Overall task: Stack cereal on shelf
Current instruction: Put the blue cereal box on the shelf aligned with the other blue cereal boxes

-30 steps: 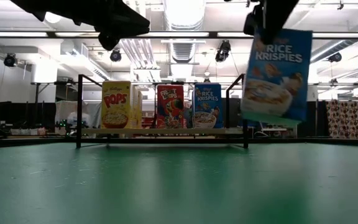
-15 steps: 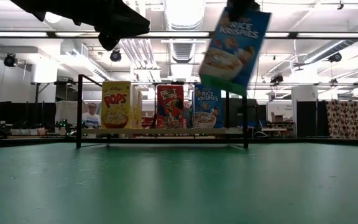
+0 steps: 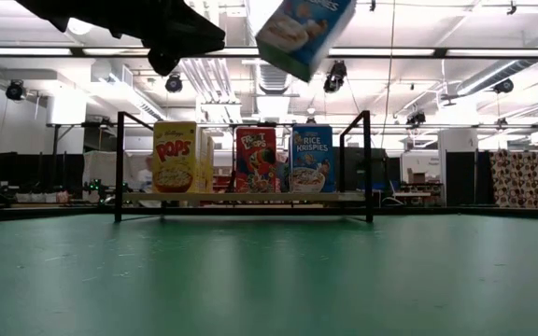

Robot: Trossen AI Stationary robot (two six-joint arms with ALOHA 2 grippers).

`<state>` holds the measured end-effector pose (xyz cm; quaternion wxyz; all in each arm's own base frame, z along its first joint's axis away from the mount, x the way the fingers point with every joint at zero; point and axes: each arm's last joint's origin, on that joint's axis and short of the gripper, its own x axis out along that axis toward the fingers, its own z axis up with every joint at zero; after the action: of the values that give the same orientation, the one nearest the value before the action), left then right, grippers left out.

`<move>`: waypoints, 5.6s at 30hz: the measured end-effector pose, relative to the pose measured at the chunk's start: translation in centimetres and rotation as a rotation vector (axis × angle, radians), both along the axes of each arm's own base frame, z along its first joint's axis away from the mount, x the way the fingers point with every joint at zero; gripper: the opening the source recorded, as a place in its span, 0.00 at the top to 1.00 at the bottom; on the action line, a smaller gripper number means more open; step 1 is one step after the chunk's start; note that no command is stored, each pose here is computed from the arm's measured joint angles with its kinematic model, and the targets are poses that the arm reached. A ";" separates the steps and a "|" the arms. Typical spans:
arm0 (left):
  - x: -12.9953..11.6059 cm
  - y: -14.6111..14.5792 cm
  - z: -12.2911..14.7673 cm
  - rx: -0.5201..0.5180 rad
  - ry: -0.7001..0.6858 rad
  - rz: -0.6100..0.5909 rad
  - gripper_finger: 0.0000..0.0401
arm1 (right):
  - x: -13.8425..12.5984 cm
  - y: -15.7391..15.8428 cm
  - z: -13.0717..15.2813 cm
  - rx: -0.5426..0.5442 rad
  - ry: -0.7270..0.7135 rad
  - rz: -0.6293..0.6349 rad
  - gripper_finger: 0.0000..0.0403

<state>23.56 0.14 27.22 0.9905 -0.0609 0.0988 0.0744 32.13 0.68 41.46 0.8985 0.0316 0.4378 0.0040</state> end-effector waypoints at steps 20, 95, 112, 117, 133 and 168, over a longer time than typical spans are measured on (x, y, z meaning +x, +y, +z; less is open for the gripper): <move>0.0 0.0 0.0 0.010 0.002 -0.002 0.79 | 3.2 -8.6 -4.7 -0.227 0.225 0.145 0.64; 0.1 0.0 -0.1 0.016 0.007 -0.003 0.79 | 6.2 -10.8 -11.4 -0.306 0.429 0.092 0.65; 0.1 0.0 -0.1 0.015 0.009 -0.003 0.79 | 6.2 -10.9 -11.4 -0.289 0.425 0.054 0.50; 0.1 0.0 -0.1 0.016 0.009 -0.003 0.79 | 6.2 -10.9 -11.4 -0.288 0.426 0.054 0.50; 0.1 0.0 -0.1 0.017 0.009 -0.003 0.79 | 5.9 -10.8 -9.0 -0.300 0.383 0.046 0.50; 0.1 0.0 -0.2 0.000 0.007 0.001 0.79 | 6.8 -8.4 -5.9 -0.197 0.212 0.085 0.77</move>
<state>23.69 0.15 27.07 0.9900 -0.0609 0.1023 0.0752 38.88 -7.73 35.52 0.8451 -0.0751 0.5293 -0.0044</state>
